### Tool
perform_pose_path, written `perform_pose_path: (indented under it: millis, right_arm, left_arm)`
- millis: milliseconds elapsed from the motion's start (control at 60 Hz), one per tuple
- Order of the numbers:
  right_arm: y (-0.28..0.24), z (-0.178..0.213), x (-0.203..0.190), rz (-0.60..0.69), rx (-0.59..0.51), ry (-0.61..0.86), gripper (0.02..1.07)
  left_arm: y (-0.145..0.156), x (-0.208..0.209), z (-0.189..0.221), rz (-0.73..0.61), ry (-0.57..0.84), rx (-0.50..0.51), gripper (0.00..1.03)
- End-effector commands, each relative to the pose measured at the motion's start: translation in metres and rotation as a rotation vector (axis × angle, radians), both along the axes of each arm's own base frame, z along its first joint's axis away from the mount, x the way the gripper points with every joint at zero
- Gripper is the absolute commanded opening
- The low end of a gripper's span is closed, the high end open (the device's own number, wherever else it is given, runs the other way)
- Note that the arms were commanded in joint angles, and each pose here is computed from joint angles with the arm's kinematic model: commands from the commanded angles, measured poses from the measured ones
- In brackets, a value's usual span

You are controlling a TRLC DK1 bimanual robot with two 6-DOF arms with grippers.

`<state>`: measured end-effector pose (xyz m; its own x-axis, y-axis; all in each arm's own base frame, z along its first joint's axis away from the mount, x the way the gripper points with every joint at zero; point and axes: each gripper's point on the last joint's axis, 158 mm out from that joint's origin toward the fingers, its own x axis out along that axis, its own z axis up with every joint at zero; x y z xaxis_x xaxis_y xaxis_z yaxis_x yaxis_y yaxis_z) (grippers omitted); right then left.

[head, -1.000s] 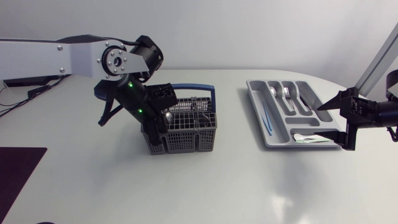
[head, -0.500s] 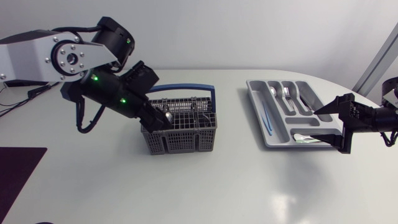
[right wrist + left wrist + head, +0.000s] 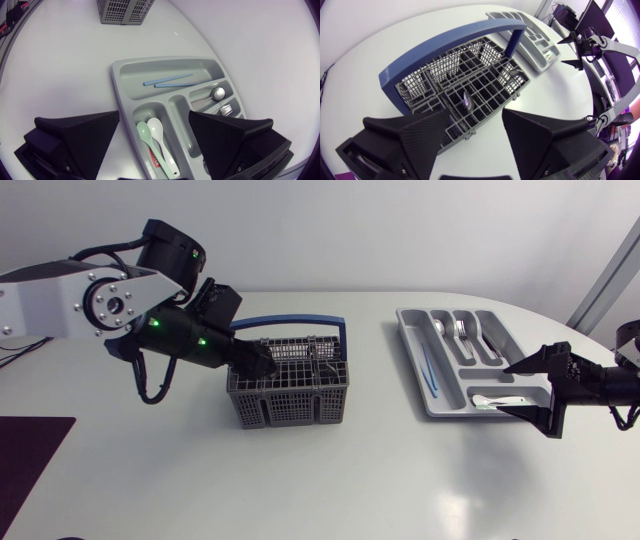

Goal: Unload the cutlery basket into the drawer organizer.

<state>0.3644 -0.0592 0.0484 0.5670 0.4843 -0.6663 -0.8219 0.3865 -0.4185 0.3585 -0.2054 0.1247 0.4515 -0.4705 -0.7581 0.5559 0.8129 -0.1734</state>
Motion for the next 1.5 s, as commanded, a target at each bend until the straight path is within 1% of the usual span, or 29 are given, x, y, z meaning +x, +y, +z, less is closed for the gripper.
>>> perform_pose_path:
  millis: [0, 100, 233, 333, 400, 633, 700, 767, 833, 883, 967, 1000, 1017, 1033, 1050, 1067, 1267, 1367, 1483]
  right_arm:
    - [0.000, 0.001, -0.005, -0.008, 0.010, -0.009, 1.02]
    - [-0.003, 0.002, -0.006, -0.016, 0.017, -0.014, 1.02]
    - [-0.005, 0.001, -0.009, -0.018, 0.022, -0.018, 1.02]
    - [-0.004, 0.001, -0.011, -0.014, 0.025, -0.020, 1.02]
    - [-0.003, 0.000, -0.011, -0.013, 0.025, -0.019, 1.02]
    - [-0.005, 0.000, -0.012, -0.010, 0.020, -0.025, 1.02]
    - [-0.005, 0.000, -0.012, -0.010, 0.020, -0.023, 1.02]
    - [-0.005, 0.001, -0.013, -0.010, 0.020, -0.023, 1.02]
    - [-0.004, 0.001, -0.013, -0.010, 0.021, -0.022, 1.02]
    - [-0.004, 0.001, -0.013, -0.008, 0.020, -0.022, 1.02]
    - [-0.004, 0.002, -0.014, -0.007, 0.018, -0.026, 1.02]
    - [-0.004, 0.002, -0.014, -0.007, 0.018, -0.026, 1.02]
    - [-0.004, 0.003, -0.014, -0.007, 0.017, -0.027, 1.02]
    - [-0.004, 0.003, -0.014, -0.007, 0.016, -0.028, 1.02]
    - [-0.004, 0.003, -0.014, -0.007, 0.016, -0.028, 1.02]
    - [-0.004, 0.004, -0.014, -0.007, 0.015, -0.030, 1.02]
    - [-0.004, 0.003, -0.015, -0.009, 0.016, -0.028, 1.02]
    - [-0.003, 0.002, -0.015, -0.007, 0.017, -0.027, 1.02]
    - [-0.002, 0.001, -0.017, -0.007, 0.019, -0.023, 1.02]
  left_arm:
    - [-0.002, -0.002, -0.019, 0.027, 0.045, 0.007, 0.73]
    - [-0.011, -0.002, -0.026, 0.019, 0.057, 0.010, 0.73]
    - [-0.018, -0.001, -0.045, 0.013, 0.101, 0.026, 0.72]
    - [-0.018, 0.007, -0.050, 0.028, 0.097, 0.038, 0.60]
    - [-0.018, 0.009, -0.049, 0.038, 0.087, 0.040, 0.55]
    - [-0.013, 0.017, -0.040, 0.069, 0.034, 0.056, 0.54]
    - [-0.010, 0.022, -0.036, 0.080, 0.009, 0.051, 0.47]
    - [-0.009, 0.024, -0.035, 0.088, 0.002, 0.051, 0.45]
    - [-0.007, 0.027, -0.035, 0.094, -0.010, 0.052, 0.36]
    - [-0.007, 0.027, -0.036, 0.097, -0.015, 0.054, 0.33]
    - [-0.009, 0.027, -0.039, 0.093, -0.016, 0.057, 0.22]
    - [-0.010, 0.027, -0.040, 0.092, -0.014, 0.059, 0.15]
    - [-0.010, 0.027, -0.040, 0.091, -0.014, 0.060, 0.10]
    - [-0.010, 0.027, -0.041, 0.092, -0.014, 0.062, 0.09]
    - [-0.009, 0.027, -0.041, 0.095, -0.014, 0.063, 0.05]
    - [-0.010, 0.027, -0.041, 0.094, -0.014, 0.063, 0.03]
    - [-0.012, 0.022, -0.029, 0.088, -0.033, 0.050, 0.03]
    - [-0.008, 0.024, -0.022, 0.099, -0.044, 0.042, 0.03]
    - [-0.006, 0.022, -0.010, 0.094, -0.052, 0.009, 0.03]
